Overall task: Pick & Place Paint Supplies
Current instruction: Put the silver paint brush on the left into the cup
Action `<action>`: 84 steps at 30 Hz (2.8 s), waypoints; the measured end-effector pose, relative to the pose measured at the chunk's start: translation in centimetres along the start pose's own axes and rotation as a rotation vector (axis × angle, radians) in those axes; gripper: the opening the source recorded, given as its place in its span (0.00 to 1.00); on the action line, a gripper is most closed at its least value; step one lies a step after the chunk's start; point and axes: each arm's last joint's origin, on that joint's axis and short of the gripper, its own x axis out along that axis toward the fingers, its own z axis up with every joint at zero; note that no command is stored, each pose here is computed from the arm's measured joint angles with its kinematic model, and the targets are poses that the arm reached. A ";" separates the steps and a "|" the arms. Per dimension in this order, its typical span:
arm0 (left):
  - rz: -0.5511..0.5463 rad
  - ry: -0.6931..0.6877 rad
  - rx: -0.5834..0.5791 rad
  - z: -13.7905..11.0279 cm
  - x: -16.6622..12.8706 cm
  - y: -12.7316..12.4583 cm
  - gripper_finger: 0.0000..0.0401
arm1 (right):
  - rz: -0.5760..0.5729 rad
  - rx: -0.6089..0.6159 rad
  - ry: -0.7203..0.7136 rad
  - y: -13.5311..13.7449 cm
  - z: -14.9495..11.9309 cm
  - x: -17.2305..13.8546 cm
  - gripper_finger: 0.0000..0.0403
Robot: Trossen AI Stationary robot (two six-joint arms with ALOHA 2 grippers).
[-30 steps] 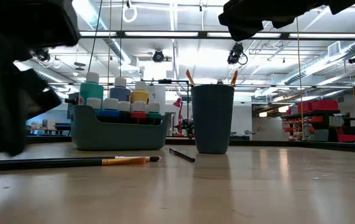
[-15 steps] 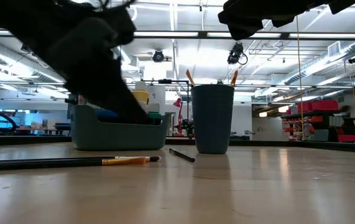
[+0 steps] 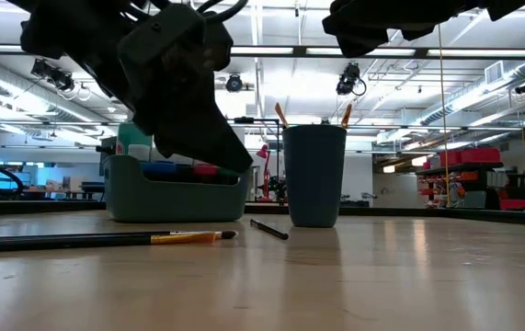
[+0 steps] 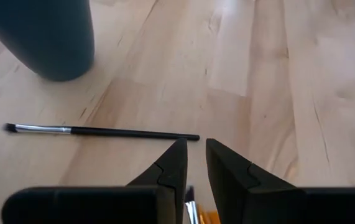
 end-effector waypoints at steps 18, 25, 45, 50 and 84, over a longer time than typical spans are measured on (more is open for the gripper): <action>0.000 0.010 0.035 -1.0 0.9 -0.3 0.16 | 0.000 0.001 0.000 0.0 0.0 0.0 0.27; -0.005 0.073 0.086 -3.2 2.9 -0.1 0.16 | 0.000 0.004 0.000 0.0 0.0 0.0 0.27; 0.038 0.112 0.136 -3.6 2.7 0.0 0.02 | 0.000 0.002 0.000 0.0 0.0 0.0 0.27; 0.040 0.098 0.140 -3.5 2.7 0.0 0.02 | 0.000 0.002 0.000 0.0 0.0 0.0 0.27; 0.022 -0.827 0.314 12.3 -4.1 -2.0 0.01 | -0.158 0.088 0.139 -0.1 1.0 -6.9 0.27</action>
